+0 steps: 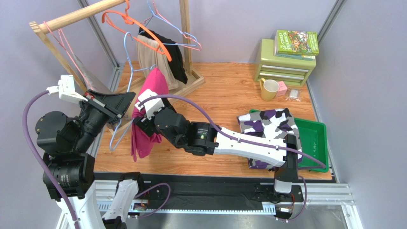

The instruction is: Remove the trousers from the hanger

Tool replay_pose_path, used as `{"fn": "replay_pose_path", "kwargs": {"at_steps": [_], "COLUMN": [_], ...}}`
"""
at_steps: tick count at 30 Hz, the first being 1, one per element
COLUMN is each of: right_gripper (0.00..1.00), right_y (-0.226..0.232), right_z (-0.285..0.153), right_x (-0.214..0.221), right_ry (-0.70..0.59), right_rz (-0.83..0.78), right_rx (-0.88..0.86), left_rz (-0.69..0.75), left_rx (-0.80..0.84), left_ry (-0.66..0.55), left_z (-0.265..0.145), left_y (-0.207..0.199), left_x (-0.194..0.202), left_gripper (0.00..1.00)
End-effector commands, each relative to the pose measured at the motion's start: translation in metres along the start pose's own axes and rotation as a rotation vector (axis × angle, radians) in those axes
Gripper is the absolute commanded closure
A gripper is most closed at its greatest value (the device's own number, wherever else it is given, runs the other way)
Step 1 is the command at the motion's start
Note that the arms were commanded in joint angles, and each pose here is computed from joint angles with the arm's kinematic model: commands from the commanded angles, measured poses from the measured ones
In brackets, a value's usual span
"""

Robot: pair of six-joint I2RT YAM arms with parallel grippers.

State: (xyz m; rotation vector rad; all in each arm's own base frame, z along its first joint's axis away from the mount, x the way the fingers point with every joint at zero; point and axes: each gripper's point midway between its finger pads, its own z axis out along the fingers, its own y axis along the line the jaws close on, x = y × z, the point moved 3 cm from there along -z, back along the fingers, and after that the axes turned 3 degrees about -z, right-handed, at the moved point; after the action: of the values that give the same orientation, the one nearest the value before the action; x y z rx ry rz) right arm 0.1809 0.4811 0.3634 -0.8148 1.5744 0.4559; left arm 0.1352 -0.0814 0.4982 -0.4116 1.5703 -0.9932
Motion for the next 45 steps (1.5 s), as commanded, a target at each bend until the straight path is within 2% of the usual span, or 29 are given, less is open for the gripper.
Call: {"fn": "replay_pose_path", "kwargs": {"at_steps": [1,3,7,9,12,15,16,17,20,21,32,45], "right_gripper": [0.34,0.40,0.46,0.46,0.40,0.46,0.50,0.71,0.95,0.99,1.00,1.00], "right_y": [-0.041,-0.042,-0.042,-0.036,-0.036,-0.031,-0.030,-0.030,-0.031,-0.031,-0.031,-0.043], "right_z": [-0.002,-0.002,-0.002,0.002,0.004,0.007,0.008,0.007,0.003,0.001,-0.044,-0.082], "right_x": [-0.010,-0.011,-0.017,-0.018,-0.027,-0.036,-0.035,-0.038,-0.044,-0.044,-0.087,-0.136], "right_ry": [-0.028,-0.029,-0.048,-0.068,-0.090,-0.108,-0.103,-0.109,-0.116,-0.114,-0.177,-0.282], "right_rz": [0.013,0.005,0.000,-0.003,-0.021,-0.045,-0.063,-0.063,-0.060,-0.059,-0.048,0.032], "right_rx": [0.260,0.270,0.307,0.313,0.344,0.337,0.340,0.345,0.362,0.374,0.405,0.393], "left_rz": [0.141,0.137,0.135,0.135,0.135,0.132,0.132,0.132,0.142,0.146,0.215,0.186], "left_rx": [0.207,0.204,0.209,0.211,0.210,0.205,0.205,0.205,0.199,0.198,0.128,0.059], "left_ry": [-0.144,-0.143,-0.144,-0.143,-0.139,-0.135,-0.130,-0.133,-0.132,-0.134,-0.132,-0.081], "left_z": [-0.023,-0.022,-0.023,-0.023,-0.022,-0.020,-0.020,-0.020,-0.019,-0.020,-0.012,0.005], "left_y": [-0.054,-0.053,-0.055,-0.055,-0.054,-0.052,-0.051,-0.051,-0.048,-0.048,-0.022,0.013], "left_x": [-0.025,-0.025,-0.025,-0.025,-0.025,-0.024,-0.023,-0.023,-0.022,-0.022,-0.016,-0.002], "left_gripper": [1.00,1.00,1.00,1.00,1.00,1.00,1.00,1.00,1.00,1.00,1.00,1.00]}}
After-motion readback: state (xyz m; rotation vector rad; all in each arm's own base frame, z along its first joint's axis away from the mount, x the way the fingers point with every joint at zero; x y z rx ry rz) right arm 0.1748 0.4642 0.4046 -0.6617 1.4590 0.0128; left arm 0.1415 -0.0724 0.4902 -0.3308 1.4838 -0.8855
